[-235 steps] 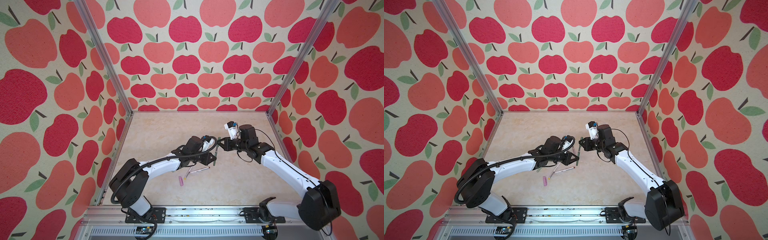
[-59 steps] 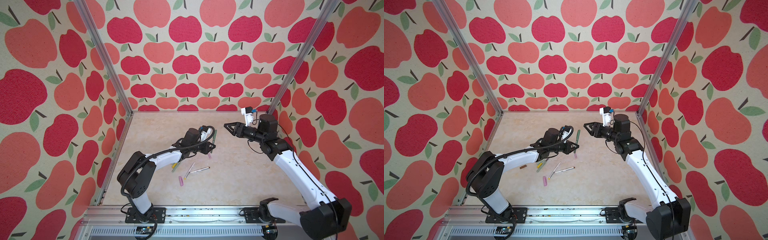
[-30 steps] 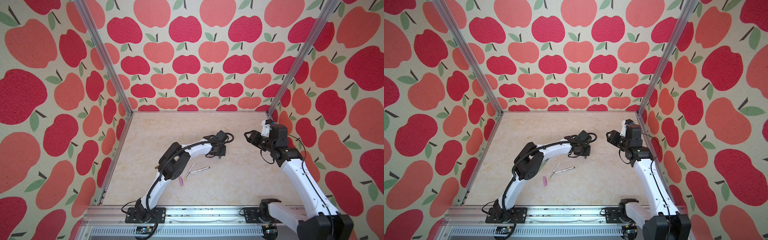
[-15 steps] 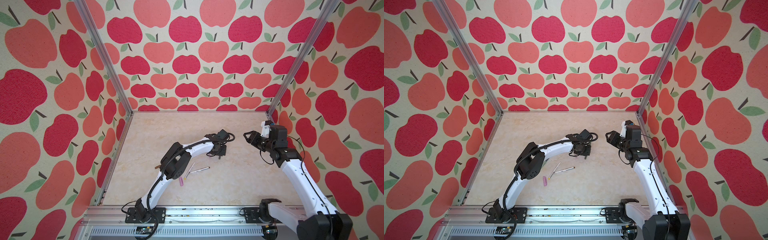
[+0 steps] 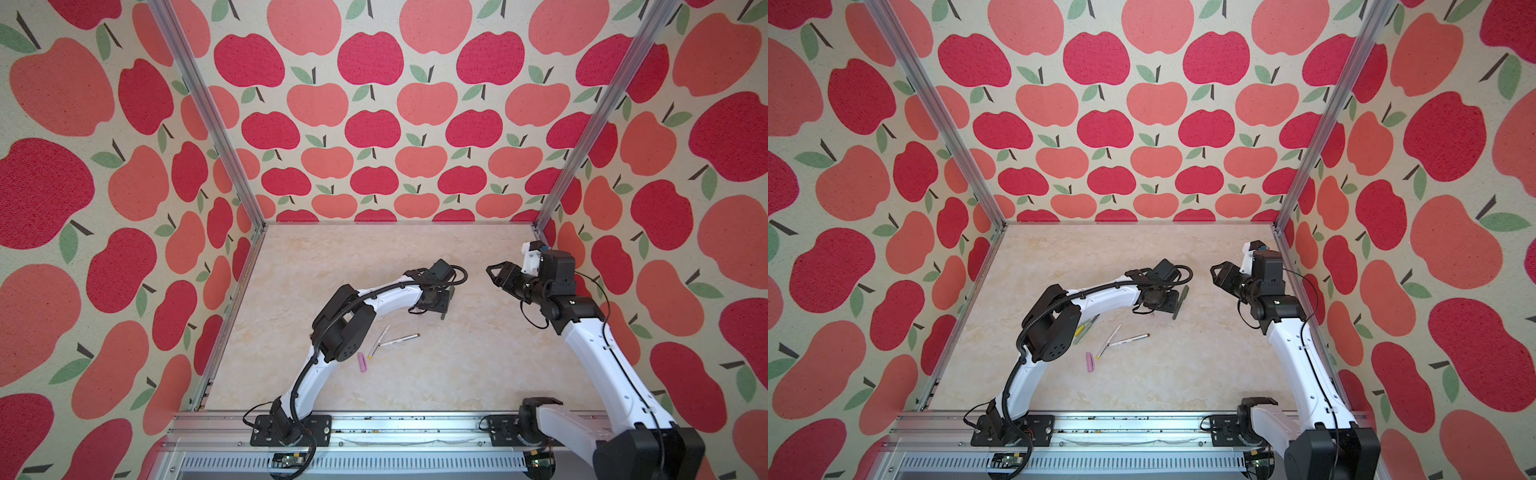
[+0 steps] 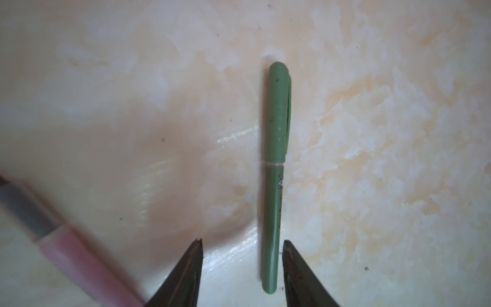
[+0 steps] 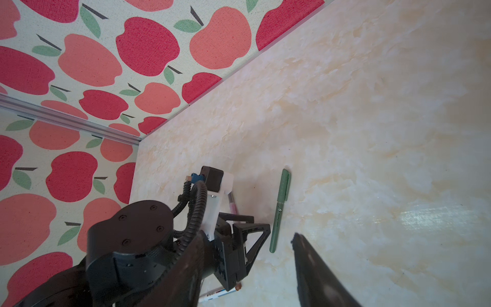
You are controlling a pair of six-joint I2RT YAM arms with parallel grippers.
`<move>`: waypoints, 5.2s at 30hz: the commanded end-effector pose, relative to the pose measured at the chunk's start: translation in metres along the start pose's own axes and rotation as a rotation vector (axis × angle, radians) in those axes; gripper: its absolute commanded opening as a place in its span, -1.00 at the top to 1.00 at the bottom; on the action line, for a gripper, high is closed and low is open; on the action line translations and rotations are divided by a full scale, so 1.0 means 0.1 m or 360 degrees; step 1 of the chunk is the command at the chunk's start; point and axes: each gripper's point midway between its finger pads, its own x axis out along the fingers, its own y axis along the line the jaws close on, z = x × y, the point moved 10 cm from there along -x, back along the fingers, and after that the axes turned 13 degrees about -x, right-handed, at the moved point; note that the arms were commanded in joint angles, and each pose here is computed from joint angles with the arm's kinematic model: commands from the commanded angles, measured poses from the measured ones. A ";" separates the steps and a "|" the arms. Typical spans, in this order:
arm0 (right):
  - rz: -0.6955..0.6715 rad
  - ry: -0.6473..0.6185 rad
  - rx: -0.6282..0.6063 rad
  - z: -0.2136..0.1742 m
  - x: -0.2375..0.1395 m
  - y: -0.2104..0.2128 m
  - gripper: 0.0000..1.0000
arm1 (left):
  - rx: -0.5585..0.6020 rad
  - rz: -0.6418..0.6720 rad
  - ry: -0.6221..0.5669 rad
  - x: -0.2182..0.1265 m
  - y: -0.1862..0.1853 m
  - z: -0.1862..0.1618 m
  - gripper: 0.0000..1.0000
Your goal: Insert the pens into the pen caps
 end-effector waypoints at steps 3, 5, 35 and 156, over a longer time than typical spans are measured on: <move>0.0010 0.0057 -0.0098 -0.03 -0.07 0.02 -0.14 | 0.0134 -0.0268 -0.0487 -0.94 -0.07 0.28 -0.29; 0.0006 0.0082 -0.0121 -0.07 -0.07 0.02 -0.14 | 0.0166 -0.0277 -0.0567 -1.16 0.03 0.27 -0.38; -0.0101 0.1022 -0.1218 -0.82 1.89 1.25 -0.23 | -0.0691 0.0132 -0.0743 -2.05 1.92 -0.86 -0.83; 0.0906 0.0633 -0.0874 -0.69 1.03 1.99 0.17 | -0.0738 -0.0147 -0.0914 -2.65 1.96 -0.99 1.00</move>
